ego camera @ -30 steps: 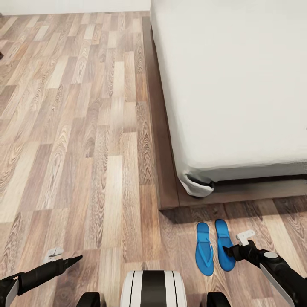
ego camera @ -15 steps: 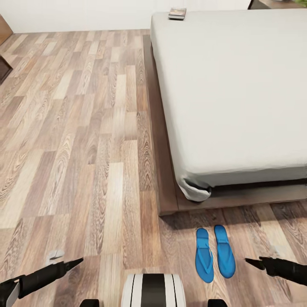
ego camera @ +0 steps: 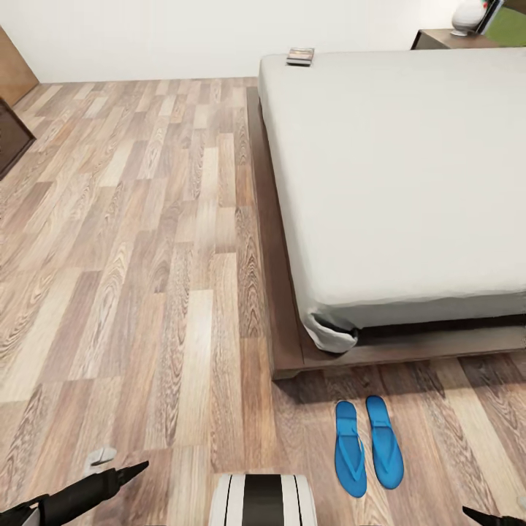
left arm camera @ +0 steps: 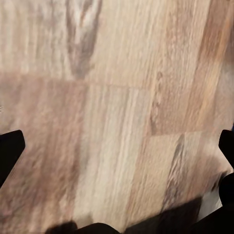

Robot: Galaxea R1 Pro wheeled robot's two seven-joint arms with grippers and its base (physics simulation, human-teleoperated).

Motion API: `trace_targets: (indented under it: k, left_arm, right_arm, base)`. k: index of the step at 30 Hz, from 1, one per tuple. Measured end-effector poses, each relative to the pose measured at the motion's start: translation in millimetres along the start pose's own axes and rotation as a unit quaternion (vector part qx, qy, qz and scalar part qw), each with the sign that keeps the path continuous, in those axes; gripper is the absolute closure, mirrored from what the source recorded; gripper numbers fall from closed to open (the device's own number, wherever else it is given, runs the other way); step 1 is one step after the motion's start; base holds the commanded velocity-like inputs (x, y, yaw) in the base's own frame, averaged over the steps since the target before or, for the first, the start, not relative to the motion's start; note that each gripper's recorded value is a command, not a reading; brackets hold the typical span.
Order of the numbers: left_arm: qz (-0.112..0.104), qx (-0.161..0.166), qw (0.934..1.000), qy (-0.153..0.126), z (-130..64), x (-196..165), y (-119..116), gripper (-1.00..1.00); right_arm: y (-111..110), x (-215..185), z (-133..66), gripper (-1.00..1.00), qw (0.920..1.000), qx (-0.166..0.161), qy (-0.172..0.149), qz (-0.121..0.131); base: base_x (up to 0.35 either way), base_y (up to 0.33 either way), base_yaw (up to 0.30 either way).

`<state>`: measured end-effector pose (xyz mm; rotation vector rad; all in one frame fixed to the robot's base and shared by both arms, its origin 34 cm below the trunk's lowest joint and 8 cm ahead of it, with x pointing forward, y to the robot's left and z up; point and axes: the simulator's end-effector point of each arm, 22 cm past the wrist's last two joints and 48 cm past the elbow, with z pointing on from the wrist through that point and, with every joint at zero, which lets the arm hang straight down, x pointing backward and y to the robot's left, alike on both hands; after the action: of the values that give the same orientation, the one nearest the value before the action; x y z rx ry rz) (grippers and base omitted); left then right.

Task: In the bedroom, move the book from the bed onto either nightstand, and place the two sandals side by side next to the bed.

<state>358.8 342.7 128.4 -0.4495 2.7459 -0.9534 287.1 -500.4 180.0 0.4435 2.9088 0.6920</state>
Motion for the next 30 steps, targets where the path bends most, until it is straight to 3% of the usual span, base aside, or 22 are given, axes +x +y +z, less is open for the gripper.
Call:
trace_targets:
  k: [7, 30]
  left_arm:
    - [0.009, -0.016, 0.9998, -0.011, -3.8, -10, 1, -1.00]
    - [0.035, -0.010, 0.9981, -0.050, -20.6, -46, -19, -1.00]
  right_arm:
    - [14, -4, 7.0, -1.00, 0.9997, -0.012, -0.016, -0.011]
    - [38, -28, -1.5, -1.00, 0.9976, -0.032, -0.054, -0.030]
  base:
    - [0.000, 0.000, 0.000]
    - [0.000, 0.000, 0.000]
